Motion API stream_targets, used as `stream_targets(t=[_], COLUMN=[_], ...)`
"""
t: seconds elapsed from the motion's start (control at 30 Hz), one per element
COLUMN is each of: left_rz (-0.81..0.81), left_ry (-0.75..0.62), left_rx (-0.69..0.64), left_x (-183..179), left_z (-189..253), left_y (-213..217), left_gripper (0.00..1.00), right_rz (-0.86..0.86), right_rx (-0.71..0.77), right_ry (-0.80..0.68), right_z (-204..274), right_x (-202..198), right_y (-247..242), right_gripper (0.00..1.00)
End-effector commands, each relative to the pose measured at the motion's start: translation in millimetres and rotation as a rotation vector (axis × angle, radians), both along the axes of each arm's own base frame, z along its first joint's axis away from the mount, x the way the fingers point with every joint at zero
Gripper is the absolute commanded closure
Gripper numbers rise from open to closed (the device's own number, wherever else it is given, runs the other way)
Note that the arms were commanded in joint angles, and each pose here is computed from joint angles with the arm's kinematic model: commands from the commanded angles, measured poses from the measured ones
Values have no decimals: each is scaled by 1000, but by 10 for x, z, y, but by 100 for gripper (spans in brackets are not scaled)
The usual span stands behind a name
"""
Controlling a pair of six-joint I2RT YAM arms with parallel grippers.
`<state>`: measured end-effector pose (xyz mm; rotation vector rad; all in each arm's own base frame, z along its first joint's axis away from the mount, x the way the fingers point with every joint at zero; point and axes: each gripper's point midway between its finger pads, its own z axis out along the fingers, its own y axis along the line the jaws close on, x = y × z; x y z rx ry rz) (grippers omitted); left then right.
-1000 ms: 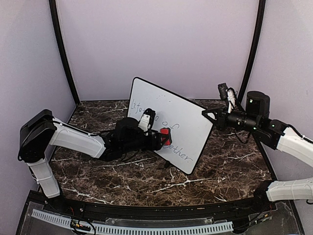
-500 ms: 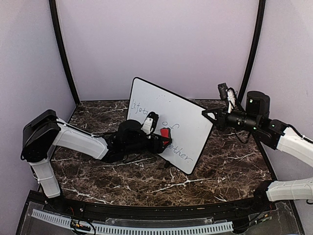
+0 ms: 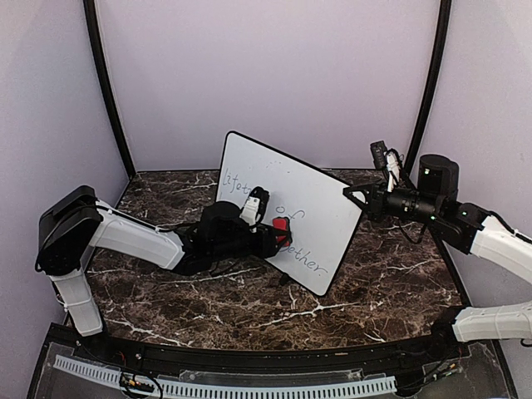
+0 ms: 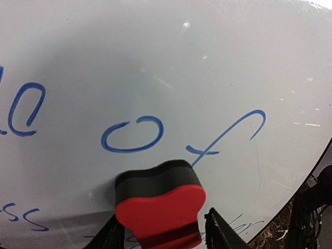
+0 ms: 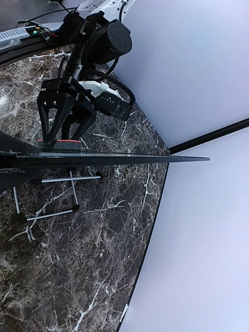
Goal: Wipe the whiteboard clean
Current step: Erase the center of the whiteboard.
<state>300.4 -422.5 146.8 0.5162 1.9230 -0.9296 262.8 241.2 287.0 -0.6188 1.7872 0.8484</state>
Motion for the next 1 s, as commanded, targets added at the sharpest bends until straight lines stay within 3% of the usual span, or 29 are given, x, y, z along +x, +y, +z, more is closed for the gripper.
stream_targets(t=[0.0,0.3,0.8,0.97], left_rz=[7,12,25,85], left_ry=[-41,-49,-181,-212], left_rx=[-27,-26,40,91], left_x=[33,40,73,305], left_z=[160,171,599,741], left_y=[-40,-30,130,482], left_gripper=[50,67,71,70], right_rz=[57,57,56,46], right_rx=[-51,-51,-41,-44], right_ry=[9,9,2,-3], right_z=[-140,-137,-94,-81], right_x=[-90,-92,-113,-118], right_y=[65,64,53,29], right_gripper=[100,100,100,100])
